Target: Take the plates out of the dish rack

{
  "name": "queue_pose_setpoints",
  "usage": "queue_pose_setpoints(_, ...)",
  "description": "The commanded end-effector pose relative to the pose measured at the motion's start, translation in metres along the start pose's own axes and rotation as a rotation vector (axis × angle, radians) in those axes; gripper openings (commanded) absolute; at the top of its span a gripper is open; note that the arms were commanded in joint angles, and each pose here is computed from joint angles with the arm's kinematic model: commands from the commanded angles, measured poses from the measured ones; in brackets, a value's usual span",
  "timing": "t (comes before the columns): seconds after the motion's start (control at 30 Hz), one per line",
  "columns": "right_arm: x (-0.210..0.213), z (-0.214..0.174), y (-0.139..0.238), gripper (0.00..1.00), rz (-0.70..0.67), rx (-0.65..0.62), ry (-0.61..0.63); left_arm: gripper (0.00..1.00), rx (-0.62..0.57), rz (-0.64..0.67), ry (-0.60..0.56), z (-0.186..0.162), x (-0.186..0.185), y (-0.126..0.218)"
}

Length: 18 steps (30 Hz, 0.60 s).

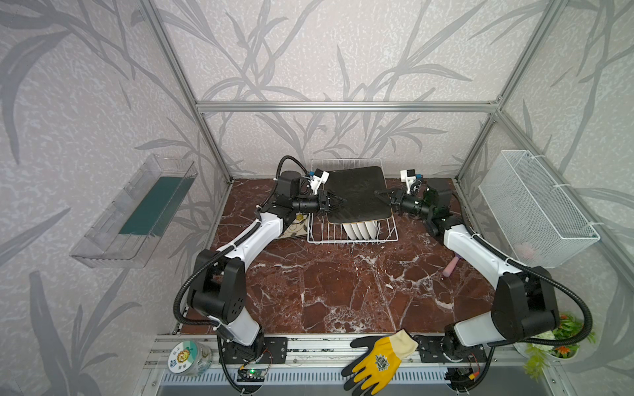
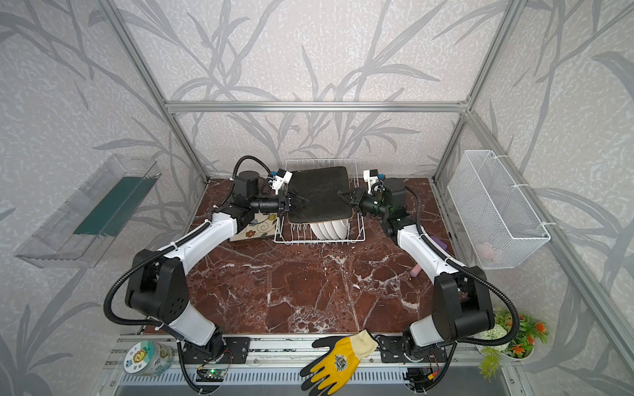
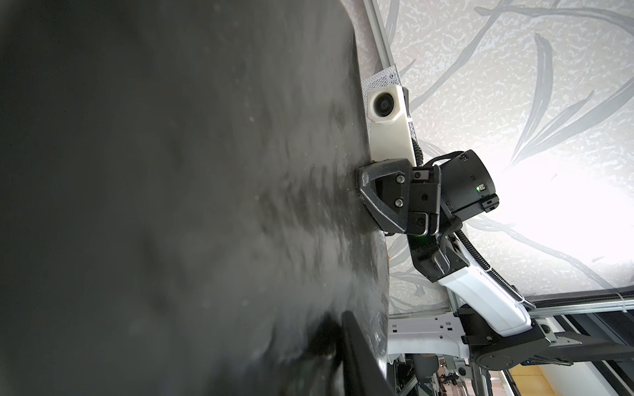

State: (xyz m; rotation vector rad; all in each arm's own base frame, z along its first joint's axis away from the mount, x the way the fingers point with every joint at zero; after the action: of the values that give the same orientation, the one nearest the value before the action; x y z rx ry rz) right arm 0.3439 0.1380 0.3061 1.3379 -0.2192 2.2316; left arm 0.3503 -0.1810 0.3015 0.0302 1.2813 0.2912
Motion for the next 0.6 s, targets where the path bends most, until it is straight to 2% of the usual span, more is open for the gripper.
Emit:
queue_pose_setpoints(0.0,0.031,0.004,0.001,0.00,0.147,-0.012,0.180,0.00,0.031,-0.090,-0.019,0.003,-0.027,-0.003)
queue_pose_setpoints(0.13,0.028,0.003,0.000,0.01,0.139,-0.004,0.173,0.00,0.019,-0.114,-0.017,0.006,-0.029,-0.003)
queue_pose_setpoints(0.4,0.028,0.002,0.003,0.19,0.119,0.002,0.175,0.00,-0.043,-0.139,-0.021,0.013,-0.038,0.004)
queue_pose_setpoints(0.57,0.027,0.002,0.004,0.25,0.116,-0.001,0.167,0.00,-0.057,-0.156,-0.015,0.015,-0.040,0.005)
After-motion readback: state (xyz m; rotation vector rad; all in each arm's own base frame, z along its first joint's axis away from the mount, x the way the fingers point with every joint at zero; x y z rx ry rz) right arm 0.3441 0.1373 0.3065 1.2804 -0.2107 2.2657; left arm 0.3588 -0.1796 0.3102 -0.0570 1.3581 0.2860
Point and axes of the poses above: each gripper's point midway between its finger pads, its own y axis back along the fingers, its own x axis along the line the jaws close on, z = x × y, the point moved 10 cm from there along y, back along the fingers, and after that the axes turned 9 degrees about y, right-handed, at the moved point
